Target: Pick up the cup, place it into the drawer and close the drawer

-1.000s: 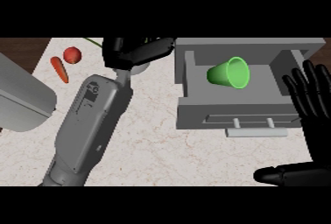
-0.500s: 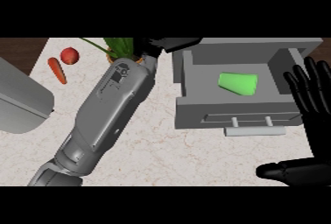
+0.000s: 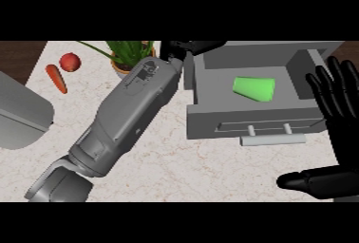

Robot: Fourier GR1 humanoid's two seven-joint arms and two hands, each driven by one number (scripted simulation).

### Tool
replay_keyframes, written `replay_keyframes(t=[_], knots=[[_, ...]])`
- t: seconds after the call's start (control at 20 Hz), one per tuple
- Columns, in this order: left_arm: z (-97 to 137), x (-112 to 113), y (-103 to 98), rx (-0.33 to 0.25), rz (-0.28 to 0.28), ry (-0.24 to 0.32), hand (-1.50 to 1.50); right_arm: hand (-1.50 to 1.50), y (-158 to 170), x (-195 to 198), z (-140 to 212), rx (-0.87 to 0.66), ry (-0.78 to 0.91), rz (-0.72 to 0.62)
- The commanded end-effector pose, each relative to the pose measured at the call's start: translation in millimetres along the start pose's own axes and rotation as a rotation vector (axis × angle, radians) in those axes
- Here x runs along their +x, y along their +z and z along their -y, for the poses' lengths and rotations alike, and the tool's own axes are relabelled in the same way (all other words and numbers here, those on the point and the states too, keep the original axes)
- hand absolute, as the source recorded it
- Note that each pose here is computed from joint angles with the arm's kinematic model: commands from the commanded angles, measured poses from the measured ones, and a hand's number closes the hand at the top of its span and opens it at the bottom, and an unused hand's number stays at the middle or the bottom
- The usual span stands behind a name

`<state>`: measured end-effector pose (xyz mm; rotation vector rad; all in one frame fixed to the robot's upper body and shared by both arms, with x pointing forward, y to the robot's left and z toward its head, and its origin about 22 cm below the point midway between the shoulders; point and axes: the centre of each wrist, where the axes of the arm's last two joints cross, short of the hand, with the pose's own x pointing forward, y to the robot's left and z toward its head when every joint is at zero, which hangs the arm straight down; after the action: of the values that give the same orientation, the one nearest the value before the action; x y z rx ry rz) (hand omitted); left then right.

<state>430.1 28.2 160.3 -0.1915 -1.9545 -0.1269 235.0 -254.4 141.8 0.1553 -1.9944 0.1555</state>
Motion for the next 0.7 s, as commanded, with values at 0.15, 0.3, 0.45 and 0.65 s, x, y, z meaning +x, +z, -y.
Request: replay_keyframes(t=[0.15,0.3,0.45,0.65], knots=[[7.8,-14.8,2.2,-0.04,-0.049,-0.083,1.5,-1.5,-3.1,-1.8,4.0,0.018,-0.012,0.014],[12.4,-12.2,0.1,-0.022,-0.048,-0.111,1.5,-1.5,5.2,-4.9,-13.6,0.046,-0.009,-0.008],[7.7,-17.8,-1.0,-0.063,-0.051,-0.123,1.5,-1.5,-6.2,-9.1,-6.3,0.039,0.001,0.006],[11.0,-32.7,13.1,-0.067,-0.092,-0.206,1.5,-1.5,-0.3,-8.9,-4.4,0.042,-0.019,0.02]])
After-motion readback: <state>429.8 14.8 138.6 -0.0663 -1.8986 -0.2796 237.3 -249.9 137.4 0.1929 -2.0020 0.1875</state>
